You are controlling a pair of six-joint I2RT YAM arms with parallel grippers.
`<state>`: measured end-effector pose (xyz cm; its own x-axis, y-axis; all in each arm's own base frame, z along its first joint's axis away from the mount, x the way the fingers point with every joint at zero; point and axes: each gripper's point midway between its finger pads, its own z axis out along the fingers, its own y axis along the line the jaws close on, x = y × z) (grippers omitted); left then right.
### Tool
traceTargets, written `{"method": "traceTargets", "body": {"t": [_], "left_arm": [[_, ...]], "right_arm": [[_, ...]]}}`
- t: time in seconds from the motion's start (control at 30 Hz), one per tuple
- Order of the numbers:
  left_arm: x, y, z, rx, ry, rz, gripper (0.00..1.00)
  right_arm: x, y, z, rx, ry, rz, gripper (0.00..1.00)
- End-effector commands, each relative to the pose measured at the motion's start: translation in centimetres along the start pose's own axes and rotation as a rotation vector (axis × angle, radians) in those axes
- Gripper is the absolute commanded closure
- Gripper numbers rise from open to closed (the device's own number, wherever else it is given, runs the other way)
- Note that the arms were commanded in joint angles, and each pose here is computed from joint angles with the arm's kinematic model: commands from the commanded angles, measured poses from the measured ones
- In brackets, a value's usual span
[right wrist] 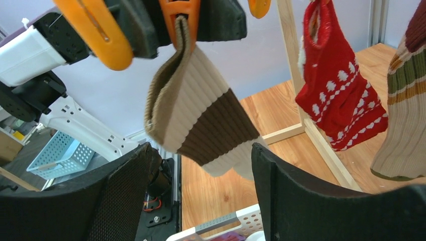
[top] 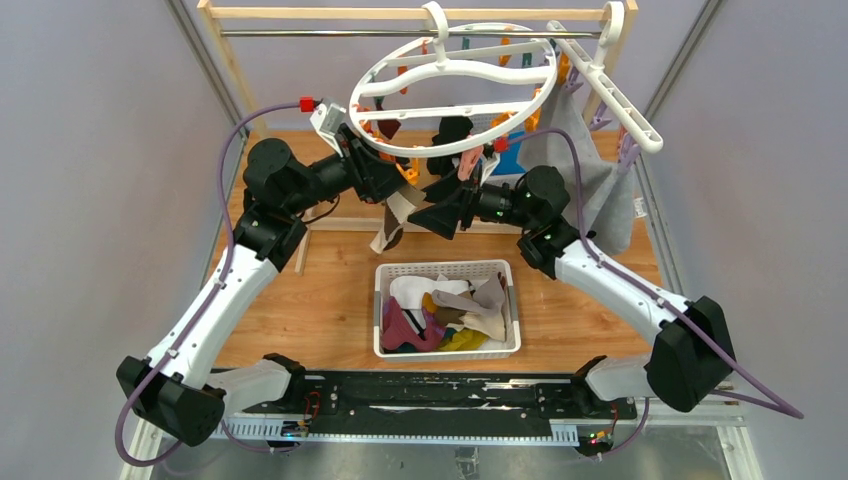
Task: Remove the socks clipped to the hanger
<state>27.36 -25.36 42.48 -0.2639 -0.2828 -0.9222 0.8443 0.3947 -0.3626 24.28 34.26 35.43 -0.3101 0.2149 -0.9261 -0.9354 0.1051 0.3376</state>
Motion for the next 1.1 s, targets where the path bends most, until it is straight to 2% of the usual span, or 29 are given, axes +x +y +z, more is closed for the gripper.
{"method": "traceTargets", "body": {"t": [0.0,0.5,0.7,0.87,1.07], "left_arm": [[-1.8,-1.2,0.6,0.03,-0.042,0.024,0.48],[-1.4,-0.8,0.9,0.016,-0.038,0.021,0.45],[-1.4,-0.8,0.7,0.013,-0.042,0.032,0.44],[-1.6,-0.9,0.3,0.004,-0.055,0.048,0.38],[-1.8,-1.0,-0.6,-0.001,-0.057,0.098,0.2]], "right_arm": [[-1.7,0.1,1.2,-0.006,-0.03,0.03,0.3],[-2.4,1.8,3.0,-0.08,-0.019,0.08,0.42],[-2.2,0.9,3.4,-0.053,0.012,0.086,0.69],[-2.6,0.9,2.9,-0.045,0.01,0.069,0.99],[-3.2,0.5,1.2,-0.01,-0.006,0.025,1.0]]}}
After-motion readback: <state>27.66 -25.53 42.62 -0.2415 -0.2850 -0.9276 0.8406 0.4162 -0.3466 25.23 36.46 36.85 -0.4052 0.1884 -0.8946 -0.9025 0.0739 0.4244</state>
